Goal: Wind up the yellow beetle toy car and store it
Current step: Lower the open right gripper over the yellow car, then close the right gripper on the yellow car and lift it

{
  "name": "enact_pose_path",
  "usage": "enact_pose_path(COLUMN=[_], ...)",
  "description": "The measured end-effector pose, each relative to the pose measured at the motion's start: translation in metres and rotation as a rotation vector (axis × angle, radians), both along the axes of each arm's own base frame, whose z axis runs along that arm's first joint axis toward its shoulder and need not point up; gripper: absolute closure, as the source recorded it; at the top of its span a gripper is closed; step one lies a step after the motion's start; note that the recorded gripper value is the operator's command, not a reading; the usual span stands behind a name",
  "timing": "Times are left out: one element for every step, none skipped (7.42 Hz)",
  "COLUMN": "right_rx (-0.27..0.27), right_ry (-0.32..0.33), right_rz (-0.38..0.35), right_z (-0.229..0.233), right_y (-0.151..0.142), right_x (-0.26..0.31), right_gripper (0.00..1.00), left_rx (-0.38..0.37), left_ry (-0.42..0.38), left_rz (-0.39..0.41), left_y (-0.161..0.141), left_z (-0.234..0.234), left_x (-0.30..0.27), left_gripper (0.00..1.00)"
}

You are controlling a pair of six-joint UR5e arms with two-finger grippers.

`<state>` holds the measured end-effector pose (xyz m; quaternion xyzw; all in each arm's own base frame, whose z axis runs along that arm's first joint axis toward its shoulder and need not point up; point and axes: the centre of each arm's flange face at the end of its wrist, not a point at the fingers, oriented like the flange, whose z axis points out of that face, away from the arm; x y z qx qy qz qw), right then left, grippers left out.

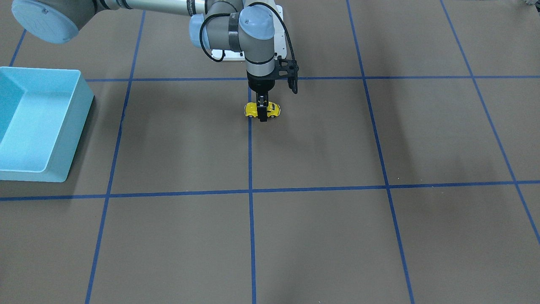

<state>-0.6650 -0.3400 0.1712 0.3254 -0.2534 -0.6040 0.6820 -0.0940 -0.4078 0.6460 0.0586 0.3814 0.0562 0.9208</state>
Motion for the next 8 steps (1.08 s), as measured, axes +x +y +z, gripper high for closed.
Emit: enact_pose_path(right_rx=[-0.002, -0.005, -0.012, -0.024, -0.039, -0.061, -0.083, -0.101], right_ry=[0.0, 0.001, -0.003, -0.012, -0.025, -0.042, -0.048, -0.04], right_rz=[0.0, -0.001, -0.008, -0.019, -0.031, -0.038, -0.041, -0.038], right_z=[0.0, 0.001, 0.0, -0.002, -0.007, -0.014, -0.02, -0.027], right_y=[0.0, 0.0, 0.001, 0.003, 0.0, -0.009, -0.018, -0.023], right_x=[0.0, 0.0, 0.0, 0.001, 0.007, 0.019, 0.034, 0.053], right_gripper=[0.66, 0.93, 1.0, 1.0, 1.0, 1.0, 1.0, 1.0], left_rx=[-0.006, -0.017, -0.022, -0.024, -0.023, -0.022, -0.026, -0.03], left_ry=[-0.001, -0.002, -0.002, -0.001, 0.004, 0.027, 0.056, 0.069], left_rz=[-0.001, -0.001, -0.001, -0.001, -0.001, -0.005, -0.013, -0.018], left_y=[0.006, 0.014, 0.018, 0.019, 0.018, 0.014, 0.005, -0.012], left_z=[0.002, 0.006, 0.008, 0.008, 0.007, 0.004, 0.002, 0.003], left_x=[0.0, 0.0, 0.001, 0.001, 0.001, 0.002, 0.004, 0.004], left_gripper=[0.0, 0.0, 0.0, 0.0, 0.0, 0.0, 0.0, 0.0])
